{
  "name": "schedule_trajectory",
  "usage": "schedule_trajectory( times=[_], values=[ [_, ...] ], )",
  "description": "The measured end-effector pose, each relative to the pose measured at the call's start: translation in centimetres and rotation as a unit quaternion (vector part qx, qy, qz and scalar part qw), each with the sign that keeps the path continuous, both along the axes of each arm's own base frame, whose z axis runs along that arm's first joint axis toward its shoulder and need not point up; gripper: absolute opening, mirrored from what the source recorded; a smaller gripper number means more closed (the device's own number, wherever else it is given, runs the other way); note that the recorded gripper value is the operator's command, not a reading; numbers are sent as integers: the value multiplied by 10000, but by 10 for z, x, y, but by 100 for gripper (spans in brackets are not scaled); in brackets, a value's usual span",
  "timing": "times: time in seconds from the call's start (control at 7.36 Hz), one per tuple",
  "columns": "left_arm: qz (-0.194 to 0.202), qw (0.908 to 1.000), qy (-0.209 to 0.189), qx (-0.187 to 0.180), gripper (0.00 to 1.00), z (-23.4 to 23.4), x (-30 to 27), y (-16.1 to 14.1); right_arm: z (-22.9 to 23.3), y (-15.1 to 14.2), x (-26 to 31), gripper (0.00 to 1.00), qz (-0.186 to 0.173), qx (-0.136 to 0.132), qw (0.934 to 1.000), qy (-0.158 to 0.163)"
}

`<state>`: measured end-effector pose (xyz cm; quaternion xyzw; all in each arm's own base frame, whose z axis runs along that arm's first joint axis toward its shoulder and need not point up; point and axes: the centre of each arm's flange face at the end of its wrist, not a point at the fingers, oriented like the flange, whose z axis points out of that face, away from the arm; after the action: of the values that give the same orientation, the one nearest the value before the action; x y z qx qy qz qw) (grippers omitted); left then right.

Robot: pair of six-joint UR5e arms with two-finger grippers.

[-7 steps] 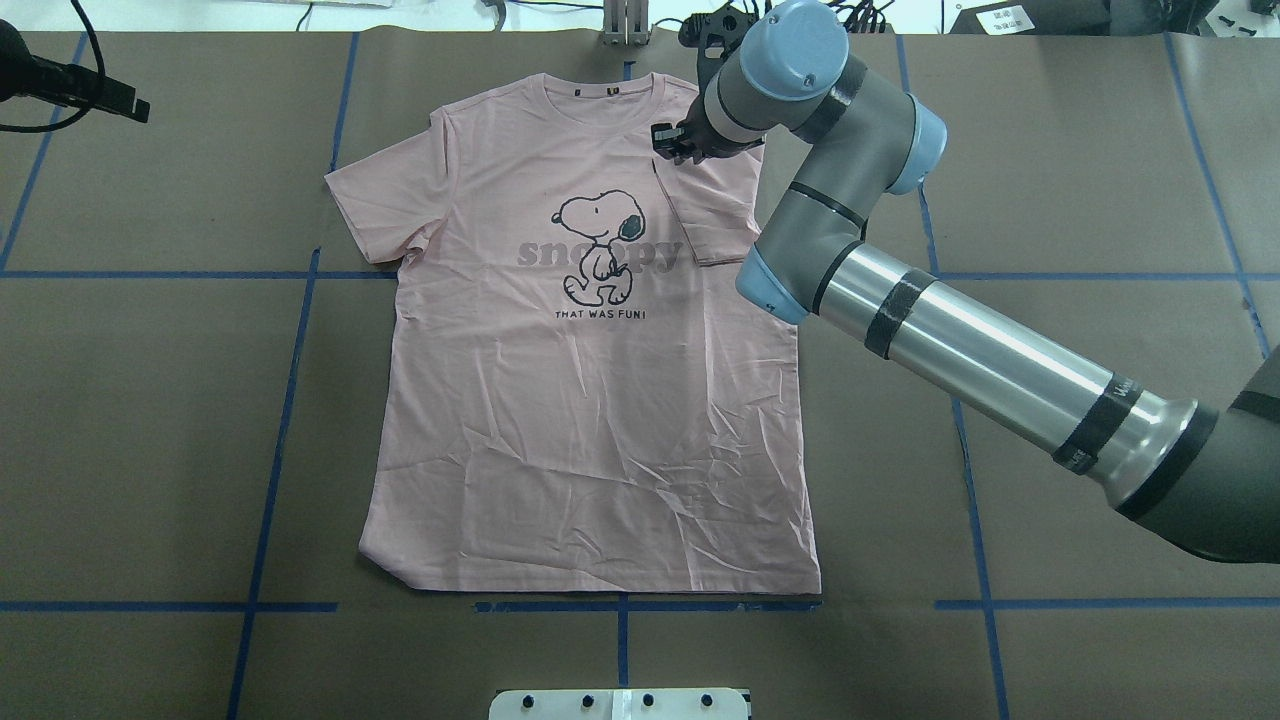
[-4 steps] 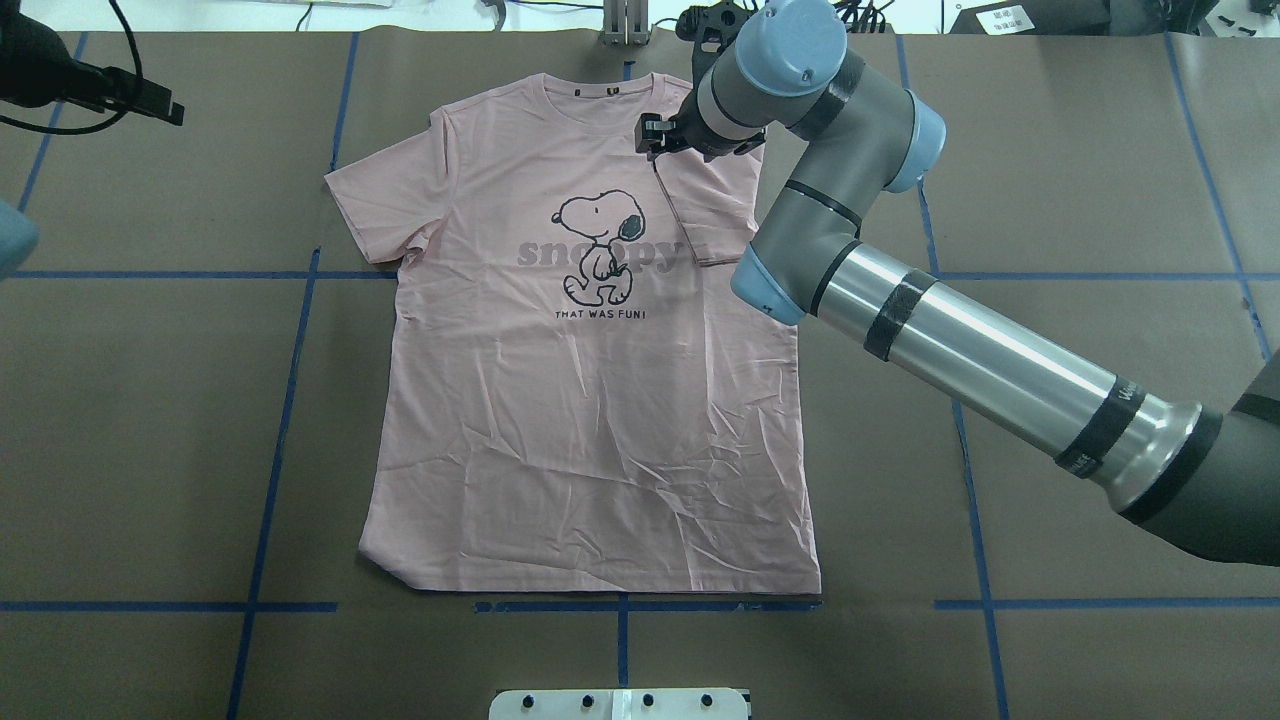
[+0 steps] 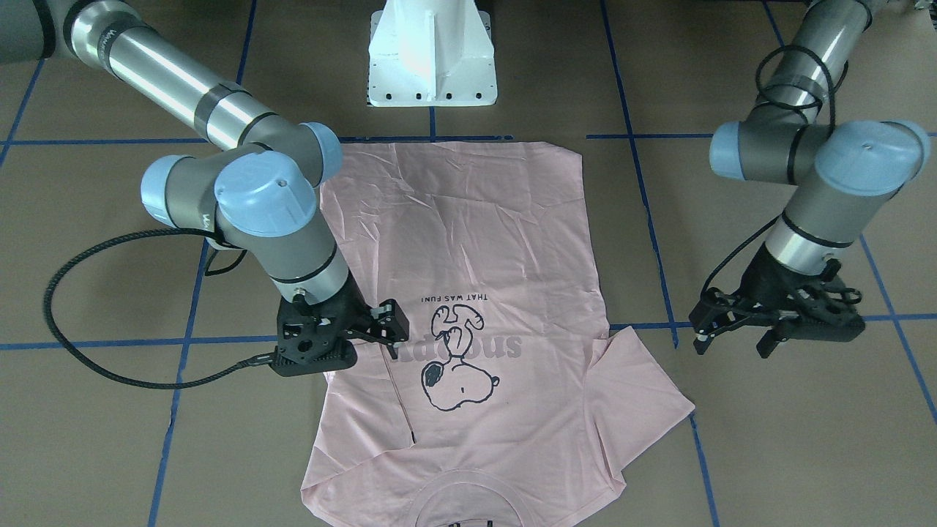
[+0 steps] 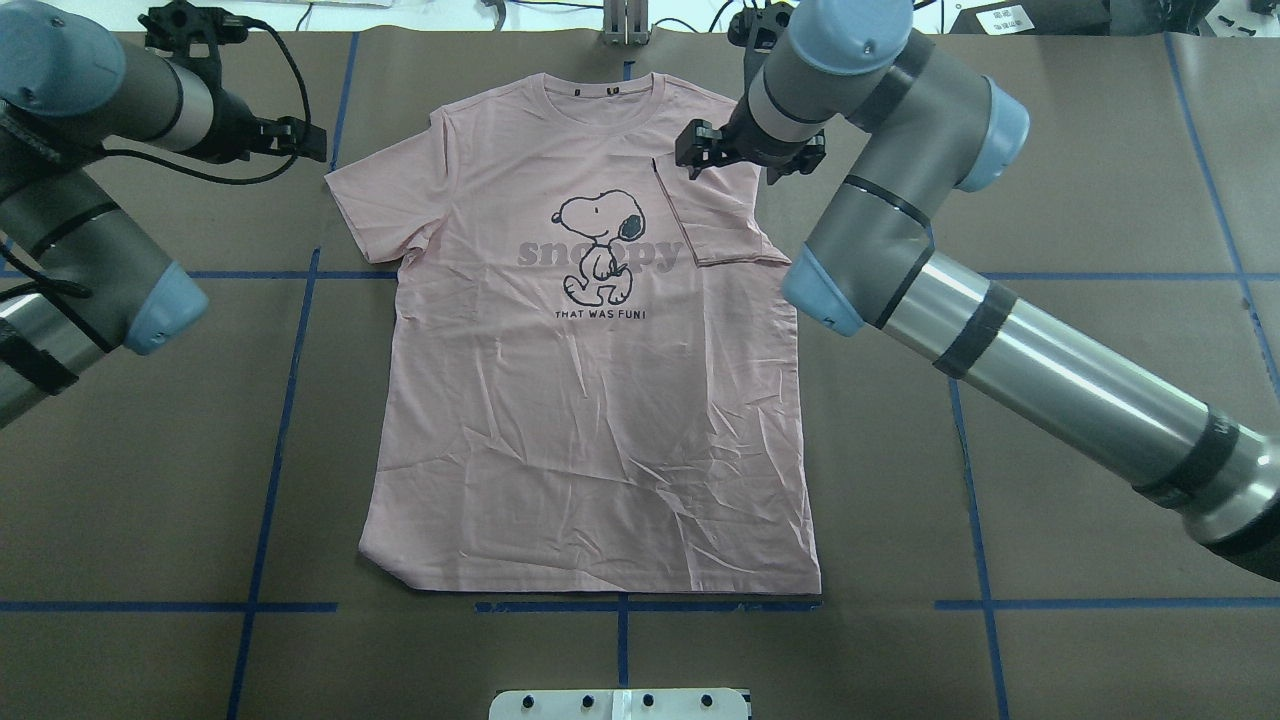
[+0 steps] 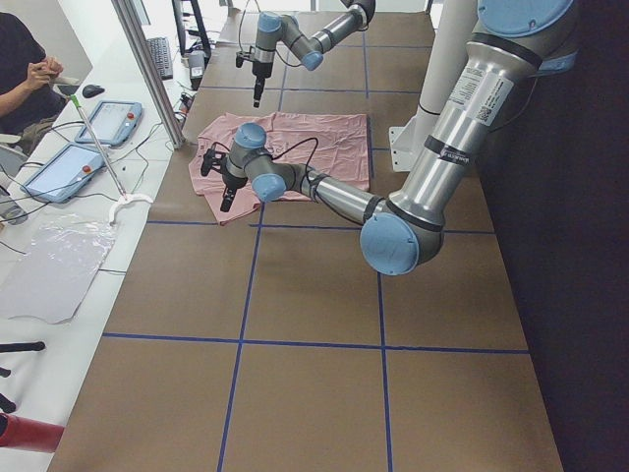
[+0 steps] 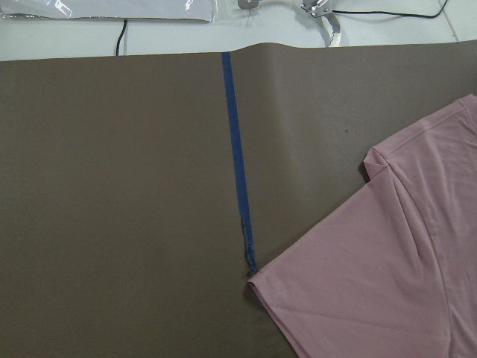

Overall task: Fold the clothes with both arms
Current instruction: 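Release the sleeve and raise the right gripper while the left arm approaches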

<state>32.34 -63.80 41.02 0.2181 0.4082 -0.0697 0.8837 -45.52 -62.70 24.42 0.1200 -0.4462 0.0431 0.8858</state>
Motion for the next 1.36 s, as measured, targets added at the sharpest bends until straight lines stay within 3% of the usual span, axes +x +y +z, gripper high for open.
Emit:
schedule_trajectory(
  times=[0.41,0.95,1.22,1.36],
  values=[
    [-266,9995,-159,90,100,33,49,-17,34,-7,62,100,-185,-98,9997,-80],
    [-291,9992,-214,152,94,53,78,-27,43,-13,83,100,-219,-173,9995,-143],
    [-283,9992,-236,128,82,55,83,-31,43,-13,83,100,-217,-164,9995,-141],
    [-282,9992,-246,117,62,56,84,-32,43,-13,82,100,-215,-162,9995,-140]
  ],
)
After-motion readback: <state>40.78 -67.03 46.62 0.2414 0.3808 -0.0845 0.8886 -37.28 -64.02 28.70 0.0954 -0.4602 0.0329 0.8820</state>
